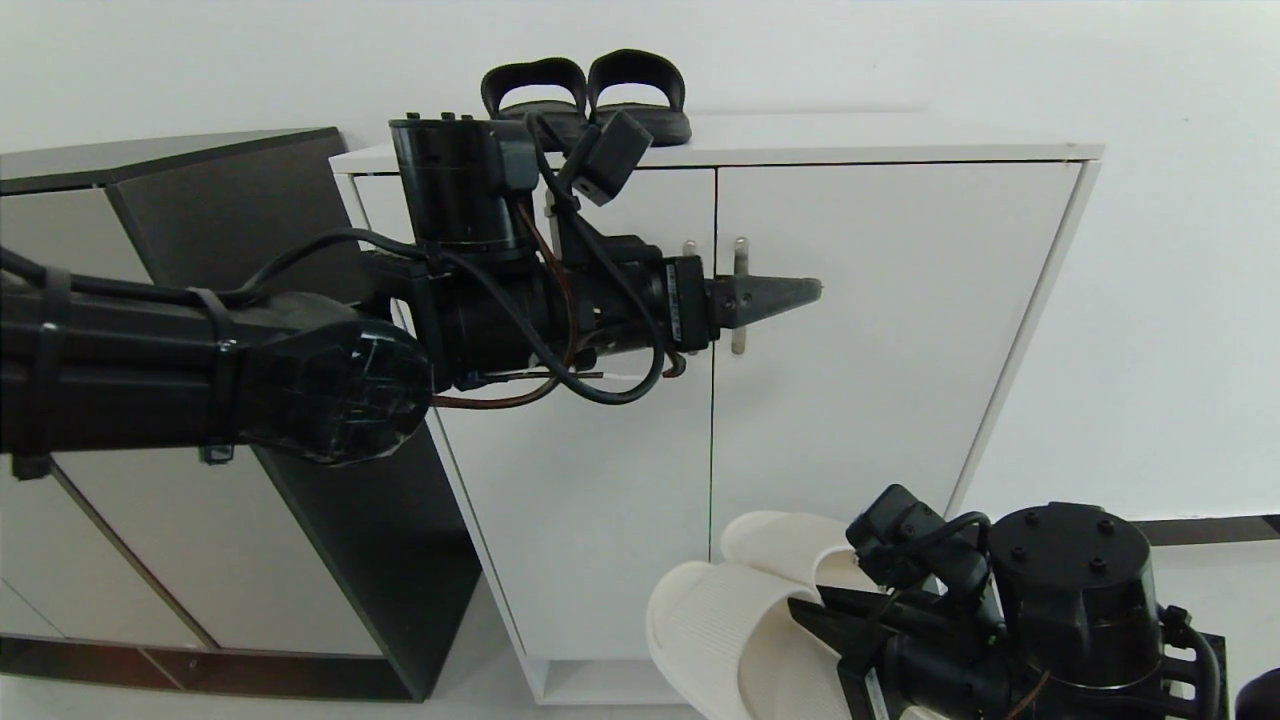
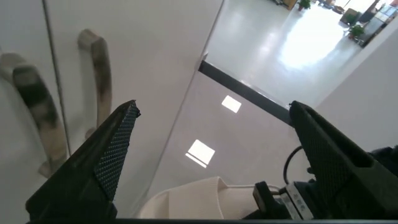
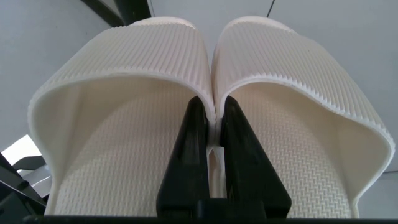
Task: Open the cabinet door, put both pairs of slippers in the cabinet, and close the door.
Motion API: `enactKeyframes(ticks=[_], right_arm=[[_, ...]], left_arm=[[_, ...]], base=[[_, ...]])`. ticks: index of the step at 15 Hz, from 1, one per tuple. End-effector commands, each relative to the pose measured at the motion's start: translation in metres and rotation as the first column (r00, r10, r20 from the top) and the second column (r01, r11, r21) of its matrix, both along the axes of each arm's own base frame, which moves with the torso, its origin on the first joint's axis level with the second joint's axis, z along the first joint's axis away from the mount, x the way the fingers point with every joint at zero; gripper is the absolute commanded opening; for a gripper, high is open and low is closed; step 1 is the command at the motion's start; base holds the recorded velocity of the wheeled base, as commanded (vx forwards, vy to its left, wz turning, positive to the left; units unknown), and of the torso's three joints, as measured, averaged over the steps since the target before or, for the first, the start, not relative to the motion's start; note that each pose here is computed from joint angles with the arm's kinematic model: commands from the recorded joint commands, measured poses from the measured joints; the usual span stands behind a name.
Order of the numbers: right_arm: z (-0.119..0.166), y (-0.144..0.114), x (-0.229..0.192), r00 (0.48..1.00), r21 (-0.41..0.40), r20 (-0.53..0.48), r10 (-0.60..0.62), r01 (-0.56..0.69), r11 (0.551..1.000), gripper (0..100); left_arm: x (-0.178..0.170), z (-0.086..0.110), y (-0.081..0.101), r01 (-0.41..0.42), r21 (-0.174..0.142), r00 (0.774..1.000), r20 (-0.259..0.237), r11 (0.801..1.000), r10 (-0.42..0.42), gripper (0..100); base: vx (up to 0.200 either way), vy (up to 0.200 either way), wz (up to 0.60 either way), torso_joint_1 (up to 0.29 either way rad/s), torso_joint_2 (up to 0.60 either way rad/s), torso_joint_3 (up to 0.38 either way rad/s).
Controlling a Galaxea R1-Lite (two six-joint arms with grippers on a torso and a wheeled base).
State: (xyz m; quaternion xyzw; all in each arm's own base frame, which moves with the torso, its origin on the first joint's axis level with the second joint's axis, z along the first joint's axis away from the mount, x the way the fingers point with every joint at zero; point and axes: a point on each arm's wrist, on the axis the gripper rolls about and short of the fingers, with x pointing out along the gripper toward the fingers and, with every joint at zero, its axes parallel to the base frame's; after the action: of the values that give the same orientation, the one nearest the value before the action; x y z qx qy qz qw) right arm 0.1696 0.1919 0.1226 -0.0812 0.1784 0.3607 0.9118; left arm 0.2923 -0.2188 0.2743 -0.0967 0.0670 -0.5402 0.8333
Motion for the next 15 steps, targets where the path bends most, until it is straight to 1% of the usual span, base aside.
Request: enactKeyframes(ticks=[1,6,9,12,15], right_arm=[[-0.001,0.000,0.000,1.000,-0.002,-0.001,-0.001,0.001,1.000,0],[-0.002,0.000,0.000,1.000,-0.005,-0.005,0.000,0.000,1.000,0],[-0.004,0.001,0.001,1.000,-0.011,-0.010,0.000,0.000,1.000,0],[-0.005,0.001,0.000,1.000,-0.009,-0.017,0.017,-0.017,1.000,0],[-0.005,0.000,-0.001,0.999,-0.010,-0.023,0.026,-0.026,1.000,0]], left_arm=[[0.008,-0.004,-0.005,-0.021,0.002,1.000,-0.003,1.000,0.021,100],[0.024,-0.008,-0.011,-0.097,0.001,0.995,0.000,0.995,0.097,100],[0.034,-0.016,-0.015,-0.141,0.010,0.990,-0.009,0.990,0.141,100],[0.039,-0.021,-0.019,-0.140,0.016,0.990,-0.016,0.990,0.140,100],[0.039,-0.021,-0.021,-0.137,0.014,0.991,-0.012,0.991,0.137,100]], base=[[0.000,0.000,0.00,0.000,0.00,0.000],[0.000,0.000,0.00,0.000,0.00,0.000],[0.000,0.000,0.00,0.000,0.00,0.000],[0.000,0.000,0.00,0.000,0.00,0.000],[0.000,0.000,0.00,0.000,0.00,0.000]])
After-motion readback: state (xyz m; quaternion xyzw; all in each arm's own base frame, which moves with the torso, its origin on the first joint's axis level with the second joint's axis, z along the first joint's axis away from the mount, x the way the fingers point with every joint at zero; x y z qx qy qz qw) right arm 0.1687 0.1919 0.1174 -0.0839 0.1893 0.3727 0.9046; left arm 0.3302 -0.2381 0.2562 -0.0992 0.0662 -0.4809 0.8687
